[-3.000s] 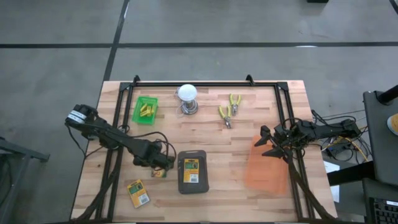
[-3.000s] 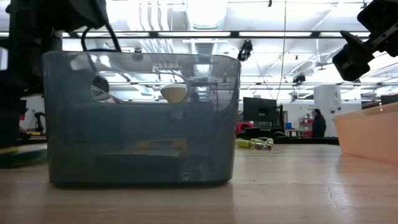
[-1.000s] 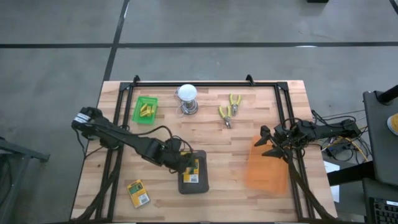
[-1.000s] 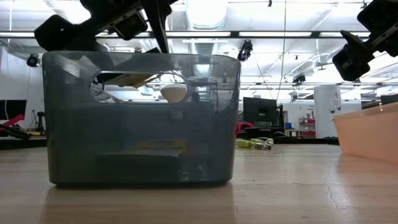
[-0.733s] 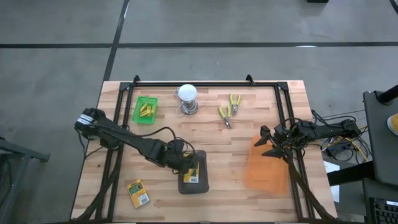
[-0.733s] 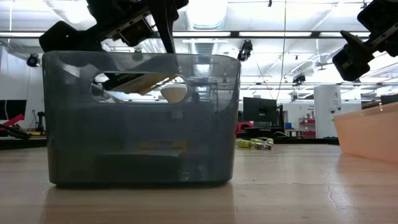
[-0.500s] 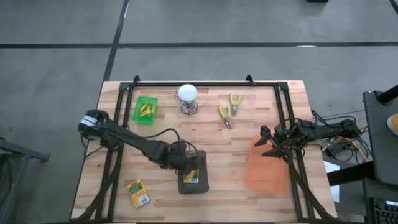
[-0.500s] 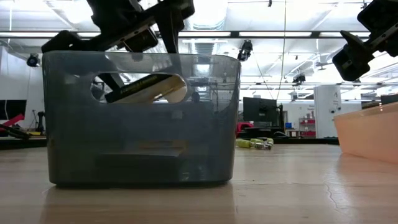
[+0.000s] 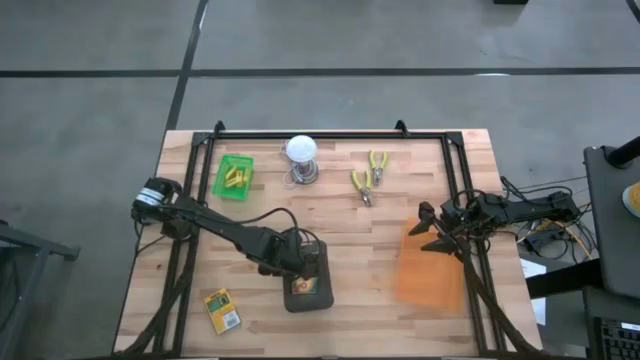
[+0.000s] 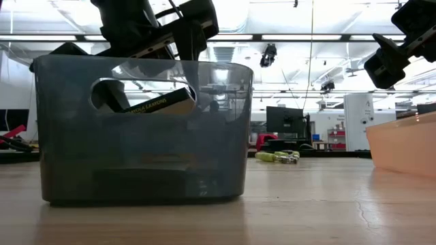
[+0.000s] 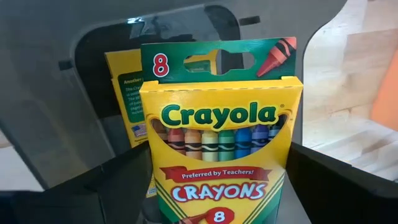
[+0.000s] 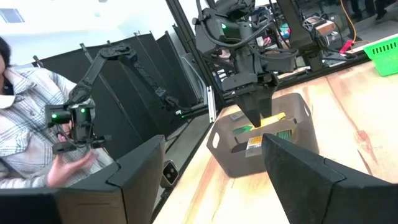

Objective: Pick & Place School Supplies
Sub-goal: Put the yellow crayon box into the black bin

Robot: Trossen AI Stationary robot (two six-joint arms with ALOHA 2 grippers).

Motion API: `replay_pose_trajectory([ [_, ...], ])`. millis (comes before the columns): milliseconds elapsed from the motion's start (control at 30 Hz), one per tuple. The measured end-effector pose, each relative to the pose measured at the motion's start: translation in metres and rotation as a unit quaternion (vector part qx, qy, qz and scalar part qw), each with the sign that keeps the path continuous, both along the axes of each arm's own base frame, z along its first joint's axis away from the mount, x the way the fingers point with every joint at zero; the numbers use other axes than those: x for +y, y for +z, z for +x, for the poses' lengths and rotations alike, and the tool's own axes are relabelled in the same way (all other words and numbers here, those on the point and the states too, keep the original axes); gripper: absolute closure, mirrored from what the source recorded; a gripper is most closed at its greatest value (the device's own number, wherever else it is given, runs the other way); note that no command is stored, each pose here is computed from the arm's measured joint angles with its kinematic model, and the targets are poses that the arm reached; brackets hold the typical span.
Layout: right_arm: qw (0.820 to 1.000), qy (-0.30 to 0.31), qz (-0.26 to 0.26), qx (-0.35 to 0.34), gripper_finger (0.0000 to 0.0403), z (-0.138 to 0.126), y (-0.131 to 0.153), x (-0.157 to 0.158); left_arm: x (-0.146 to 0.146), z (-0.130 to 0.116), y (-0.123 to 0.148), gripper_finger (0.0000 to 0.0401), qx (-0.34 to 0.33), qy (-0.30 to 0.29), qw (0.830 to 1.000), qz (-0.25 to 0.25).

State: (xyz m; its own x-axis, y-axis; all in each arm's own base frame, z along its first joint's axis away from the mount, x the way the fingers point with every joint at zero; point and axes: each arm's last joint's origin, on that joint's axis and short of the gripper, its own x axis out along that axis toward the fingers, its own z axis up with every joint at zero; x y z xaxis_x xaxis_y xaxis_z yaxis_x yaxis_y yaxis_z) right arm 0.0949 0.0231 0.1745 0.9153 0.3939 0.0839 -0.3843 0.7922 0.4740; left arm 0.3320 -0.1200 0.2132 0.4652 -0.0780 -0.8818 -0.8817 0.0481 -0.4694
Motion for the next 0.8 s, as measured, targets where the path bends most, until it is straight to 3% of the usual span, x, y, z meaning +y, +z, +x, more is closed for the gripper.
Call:
replay_pose_trajectory([
  [800, 1.000, 0.000, 0.000, -0.001, 0.0140, -0.0001, 0.0001, 0.0000, 0.0012, 0.0003, 0.0005, 0.0046, 0.000, 0.012, 1.000, -0.006],
])
